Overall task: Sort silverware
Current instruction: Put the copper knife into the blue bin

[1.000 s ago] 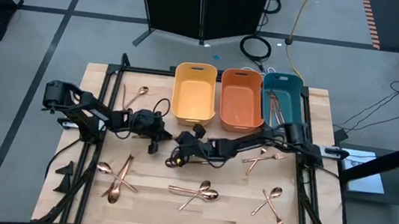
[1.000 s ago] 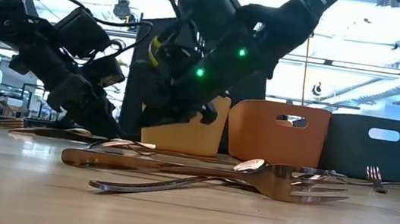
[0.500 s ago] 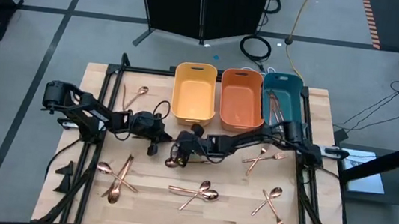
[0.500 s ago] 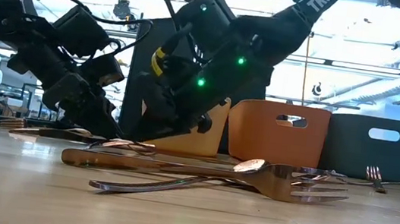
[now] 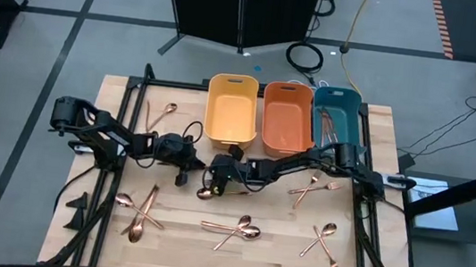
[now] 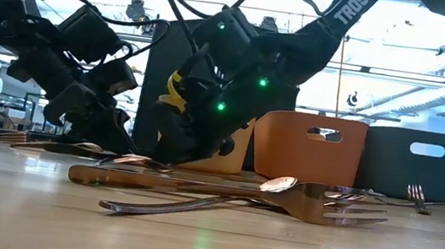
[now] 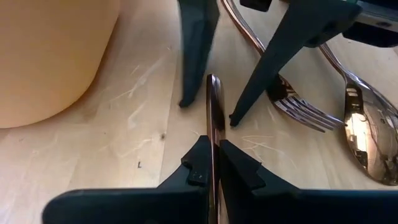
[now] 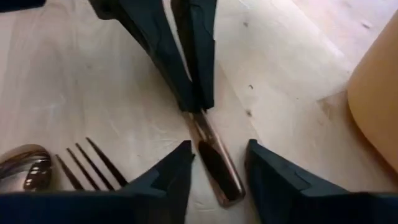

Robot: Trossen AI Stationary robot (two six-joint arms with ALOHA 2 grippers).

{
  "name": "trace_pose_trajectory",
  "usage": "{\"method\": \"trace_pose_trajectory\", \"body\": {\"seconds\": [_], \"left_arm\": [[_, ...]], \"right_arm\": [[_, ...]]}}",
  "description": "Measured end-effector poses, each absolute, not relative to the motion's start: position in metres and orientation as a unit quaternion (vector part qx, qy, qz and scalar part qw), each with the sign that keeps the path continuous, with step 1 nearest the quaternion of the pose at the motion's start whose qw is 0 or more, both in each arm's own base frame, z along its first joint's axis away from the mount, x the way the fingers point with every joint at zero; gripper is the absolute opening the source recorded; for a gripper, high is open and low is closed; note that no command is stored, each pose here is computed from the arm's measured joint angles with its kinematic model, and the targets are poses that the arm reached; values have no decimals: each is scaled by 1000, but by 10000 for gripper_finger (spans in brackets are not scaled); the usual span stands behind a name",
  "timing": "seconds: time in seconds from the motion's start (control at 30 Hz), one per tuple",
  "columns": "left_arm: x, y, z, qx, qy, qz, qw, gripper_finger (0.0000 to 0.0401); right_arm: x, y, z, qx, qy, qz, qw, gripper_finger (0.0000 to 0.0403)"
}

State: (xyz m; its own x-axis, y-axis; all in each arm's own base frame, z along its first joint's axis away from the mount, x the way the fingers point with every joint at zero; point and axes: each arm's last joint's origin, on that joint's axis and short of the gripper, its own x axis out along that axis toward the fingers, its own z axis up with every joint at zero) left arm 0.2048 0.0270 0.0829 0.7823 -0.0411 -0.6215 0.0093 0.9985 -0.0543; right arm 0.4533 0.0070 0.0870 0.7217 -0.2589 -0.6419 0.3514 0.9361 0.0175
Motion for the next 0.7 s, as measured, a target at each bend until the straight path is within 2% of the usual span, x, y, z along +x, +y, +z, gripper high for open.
{"method": "trace_pose_trajectory", "body": {"seconds": [0.17, 0.2, 0.47, 0.7], "left_arm": [[205, 28, 88, -15, 314, -10, 949, 19], [205, 28, 90, -14, 311, -8, 950, 19], [205, 27, 94, -1, 300, -17, 954, 30], [204, 27, 93, 14, 311, -32, 950, 84]], "right_arm": [[452, 14, 81, 63, 347, -164, 921, 23], [452, 15, 81, 61, 348, -163, 921, 14], [451, 16, 79, 61, 353, -160, 920, 6], [451, 16, 78, 61, 354, -158, 920, 3]]}}
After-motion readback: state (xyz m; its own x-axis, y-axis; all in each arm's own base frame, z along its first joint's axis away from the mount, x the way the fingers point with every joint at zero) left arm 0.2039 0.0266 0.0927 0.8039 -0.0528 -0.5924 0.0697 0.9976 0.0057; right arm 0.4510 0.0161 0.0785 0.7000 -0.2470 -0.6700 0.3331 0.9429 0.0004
